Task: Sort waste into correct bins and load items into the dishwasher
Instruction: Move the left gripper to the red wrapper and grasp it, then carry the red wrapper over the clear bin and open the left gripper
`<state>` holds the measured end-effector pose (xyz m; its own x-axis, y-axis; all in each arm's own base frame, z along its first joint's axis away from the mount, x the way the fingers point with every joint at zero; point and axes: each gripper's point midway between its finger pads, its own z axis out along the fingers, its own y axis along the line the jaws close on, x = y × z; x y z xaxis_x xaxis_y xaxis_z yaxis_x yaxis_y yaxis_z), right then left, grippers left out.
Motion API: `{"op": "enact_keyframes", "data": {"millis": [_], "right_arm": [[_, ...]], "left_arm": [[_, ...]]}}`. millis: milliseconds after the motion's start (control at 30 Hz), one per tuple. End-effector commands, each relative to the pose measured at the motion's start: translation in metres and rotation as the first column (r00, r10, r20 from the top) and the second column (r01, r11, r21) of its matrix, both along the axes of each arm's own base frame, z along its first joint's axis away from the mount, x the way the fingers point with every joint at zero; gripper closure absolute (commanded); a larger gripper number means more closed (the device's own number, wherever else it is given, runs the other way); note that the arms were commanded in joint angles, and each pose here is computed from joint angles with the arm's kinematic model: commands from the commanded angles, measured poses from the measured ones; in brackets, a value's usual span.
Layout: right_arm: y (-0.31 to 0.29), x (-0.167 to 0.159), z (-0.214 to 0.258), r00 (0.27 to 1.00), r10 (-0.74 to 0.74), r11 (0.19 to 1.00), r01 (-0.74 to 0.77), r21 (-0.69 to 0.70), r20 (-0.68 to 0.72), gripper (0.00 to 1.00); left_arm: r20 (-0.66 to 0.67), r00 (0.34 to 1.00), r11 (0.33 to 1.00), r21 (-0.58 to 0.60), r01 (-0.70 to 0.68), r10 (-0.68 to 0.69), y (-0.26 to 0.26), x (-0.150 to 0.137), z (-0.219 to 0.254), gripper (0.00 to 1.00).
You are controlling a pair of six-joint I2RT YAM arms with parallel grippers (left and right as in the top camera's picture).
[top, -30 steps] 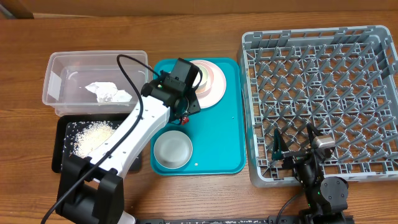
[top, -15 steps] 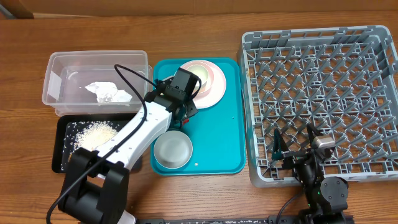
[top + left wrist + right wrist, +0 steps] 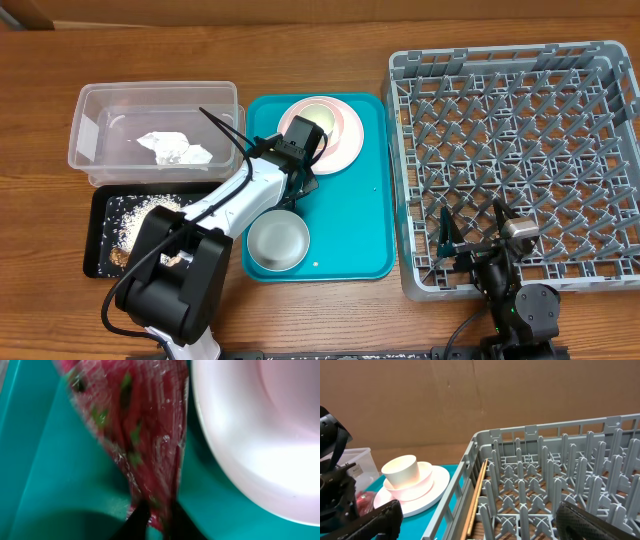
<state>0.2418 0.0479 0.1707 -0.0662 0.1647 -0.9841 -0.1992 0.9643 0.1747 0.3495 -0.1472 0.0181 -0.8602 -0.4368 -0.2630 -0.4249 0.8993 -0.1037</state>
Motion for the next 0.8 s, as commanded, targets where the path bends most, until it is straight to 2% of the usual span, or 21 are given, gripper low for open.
{"op": "enact_keyframes", "data": {"millis": [0,200,467,600,767], "right_arm": [[-0.002,0.0,-0.001,1.0,-0.009,1.0,0.008,0.006,0.008,0.0],[-0.002,0.0,-0.001,1.0,-0.009,1.0,0.008,0.006,0.007,0.0],[-0.002,0.0,-0.001,1.0,-0.009,1.0,0.009,0.006,0.007,0.0],[-0.002,0.0,-0.001,1.0,-0.009,1.0,0.008,0.006,0.007,0.0],[-0.002,0.0,-0.001,1.0,-0.009,1.0,0.009,0.006,0.007,0.0]], "left_arm": [[0.026,1.0,1.0,0.013,0.009,-0.01,0.003,0.003,0.007,0.96],[0.073,0.997,1.0,-0.006,0.02,-0.019,0.002,0.004,0.036,0.96],[0.224,0.975,0.997,-0.069,0.026,-0.009,0.002,0.008,0.097,0.96],[0.315,0.949,0.998,-0.053,0.016,0.001,0.013,0.011,0.129,0.96],[0.389,0.918,0.996,-0.078,-0.05,0.076,0.042,0.017,0.159,0.96]]}}
